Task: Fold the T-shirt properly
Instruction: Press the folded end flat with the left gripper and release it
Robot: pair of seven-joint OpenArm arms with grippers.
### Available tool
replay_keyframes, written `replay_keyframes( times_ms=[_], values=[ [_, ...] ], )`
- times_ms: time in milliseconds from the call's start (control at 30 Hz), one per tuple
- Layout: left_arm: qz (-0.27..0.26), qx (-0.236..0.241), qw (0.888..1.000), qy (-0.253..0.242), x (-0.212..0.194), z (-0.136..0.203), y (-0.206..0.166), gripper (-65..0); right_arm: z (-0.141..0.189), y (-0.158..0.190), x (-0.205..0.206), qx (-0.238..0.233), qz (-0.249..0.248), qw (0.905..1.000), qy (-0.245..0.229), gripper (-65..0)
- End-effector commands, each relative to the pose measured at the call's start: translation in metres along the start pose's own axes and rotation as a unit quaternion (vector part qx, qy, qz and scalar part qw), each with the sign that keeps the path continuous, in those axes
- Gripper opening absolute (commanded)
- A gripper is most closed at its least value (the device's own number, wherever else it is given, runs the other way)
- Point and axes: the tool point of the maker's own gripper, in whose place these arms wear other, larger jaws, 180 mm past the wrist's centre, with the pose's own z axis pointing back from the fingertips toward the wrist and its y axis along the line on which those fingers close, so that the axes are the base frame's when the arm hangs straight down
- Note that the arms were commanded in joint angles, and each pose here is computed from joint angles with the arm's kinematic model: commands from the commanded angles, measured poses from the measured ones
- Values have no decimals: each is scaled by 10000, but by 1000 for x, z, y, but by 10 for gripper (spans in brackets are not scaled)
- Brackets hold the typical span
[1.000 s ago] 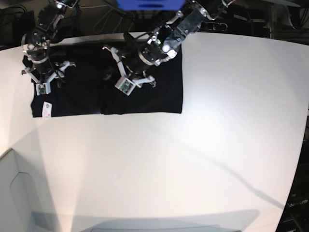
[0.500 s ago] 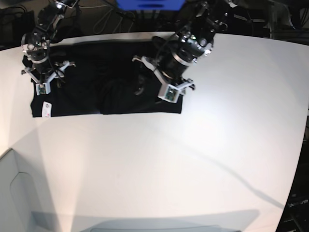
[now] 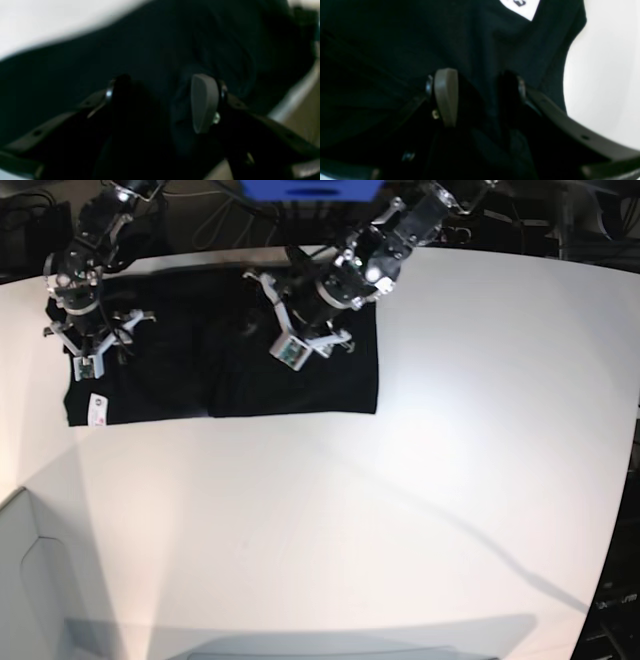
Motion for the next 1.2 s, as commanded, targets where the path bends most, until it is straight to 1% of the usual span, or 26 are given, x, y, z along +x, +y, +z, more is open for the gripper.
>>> replay_keyframes(
  times_ms=[0,100,167,233,333,467,567,700,800,867,933,1033,1167],
  values=[
    [-138,-182,9992,-341,21,-1,-12,-284,5,-13,9,-184,81,9998,-91,-348],
    [-431,-538,9970,-356,26,-3,-38,-284,12,-22,23,-357,69,9990,-275,-348],
    [-565,-689,9953,-376,27,-4,-49,-284,17,-26,34,-441,133,9981,-418,-348],
    [-646,-735,9944,-405,31,-5,-52,-284,20,-28,42,-502,175,9972,-518,-348],
    [-630,-670,9947,-461,34,-4,-46,-284,26,-32,51,-582,260,9960,-625,-348],
    [-472,-206,9965,-663,45,13,-7,-284,36,-41,60,-762,318,9937,-757,-348],
    [-232,346,9956,-835,52,32,34,-284,39,-57,60,-977,179,9921,-773,-348],
    [91,1161,9882,-996,58,51,95,-283,26,-72,41,-987,-64,9937,-520,-348],
    [290,1572,9840,-785,41,52,130,-283,13,-71,22,-848,-224,9958,-267,-348],
    [399,1714,9827,-579,26,47,144,-283,8,-77,13,-811,-211,9964,-126,-348],
    [460,1782,9822,-378,12,42,152,-283,2,-77,11,-763,-298,9966,-91,-348],
    [526,1825,9815,-234,4,34,159,-283,-8,-73,-2,-636,-444,9970,70,-348],
    [657,1847,9805,-106,-7,29,160,-283,-14,-72,-13,-545,-496,9970,222,-348]
  ],
)
